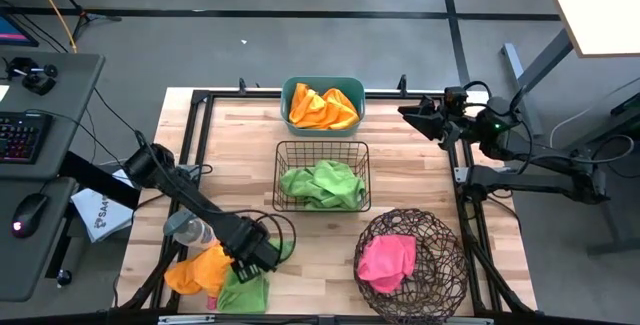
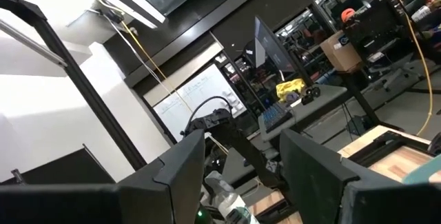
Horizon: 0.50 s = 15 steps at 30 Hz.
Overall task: Sort microfiber towel by color & place in baskets
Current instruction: Put the orange microfiber cloth into the blue and green bin
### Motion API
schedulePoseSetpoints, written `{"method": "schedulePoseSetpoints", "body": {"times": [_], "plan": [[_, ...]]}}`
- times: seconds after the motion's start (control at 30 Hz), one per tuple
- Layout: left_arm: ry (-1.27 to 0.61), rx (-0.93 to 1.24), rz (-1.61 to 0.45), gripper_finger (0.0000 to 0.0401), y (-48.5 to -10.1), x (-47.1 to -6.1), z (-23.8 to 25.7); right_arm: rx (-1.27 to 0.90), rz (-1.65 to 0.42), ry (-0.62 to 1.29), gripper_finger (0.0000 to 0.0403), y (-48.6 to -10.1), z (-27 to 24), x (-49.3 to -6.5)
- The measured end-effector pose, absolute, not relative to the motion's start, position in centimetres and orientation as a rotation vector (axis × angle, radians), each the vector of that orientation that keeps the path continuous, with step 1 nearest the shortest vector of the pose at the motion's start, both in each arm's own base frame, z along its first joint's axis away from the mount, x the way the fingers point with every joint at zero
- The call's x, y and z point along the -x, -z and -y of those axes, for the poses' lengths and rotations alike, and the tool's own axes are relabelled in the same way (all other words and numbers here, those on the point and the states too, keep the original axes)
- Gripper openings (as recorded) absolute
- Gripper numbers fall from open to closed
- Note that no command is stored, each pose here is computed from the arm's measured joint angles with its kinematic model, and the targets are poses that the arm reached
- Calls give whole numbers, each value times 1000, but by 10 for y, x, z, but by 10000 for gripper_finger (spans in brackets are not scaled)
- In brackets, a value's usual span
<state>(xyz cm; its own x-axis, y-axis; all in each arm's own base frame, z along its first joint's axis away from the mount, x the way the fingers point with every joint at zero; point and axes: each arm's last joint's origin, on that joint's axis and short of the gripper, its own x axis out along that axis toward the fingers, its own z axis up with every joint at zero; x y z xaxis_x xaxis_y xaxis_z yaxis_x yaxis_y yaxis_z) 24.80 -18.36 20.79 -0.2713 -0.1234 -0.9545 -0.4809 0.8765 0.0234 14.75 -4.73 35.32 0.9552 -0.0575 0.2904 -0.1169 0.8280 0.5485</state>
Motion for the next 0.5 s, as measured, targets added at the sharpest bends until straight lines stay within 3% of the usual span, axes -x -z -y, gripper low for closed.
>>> {"method": "schedulePoseSetpoints", "body": {"times": [0.33,0.43,0.5], "plan": [[-385,425,-1864,202,-195,-239,184,-597,298,-30,184,-353,47,-148],[-349,409,-1862,160,-195,-240,185,-596,296,-29,184,-352,47,-148],[-336,401,-1863,102,-195,-240,185,-596,296,-29,184,-352,47,-148]]}}
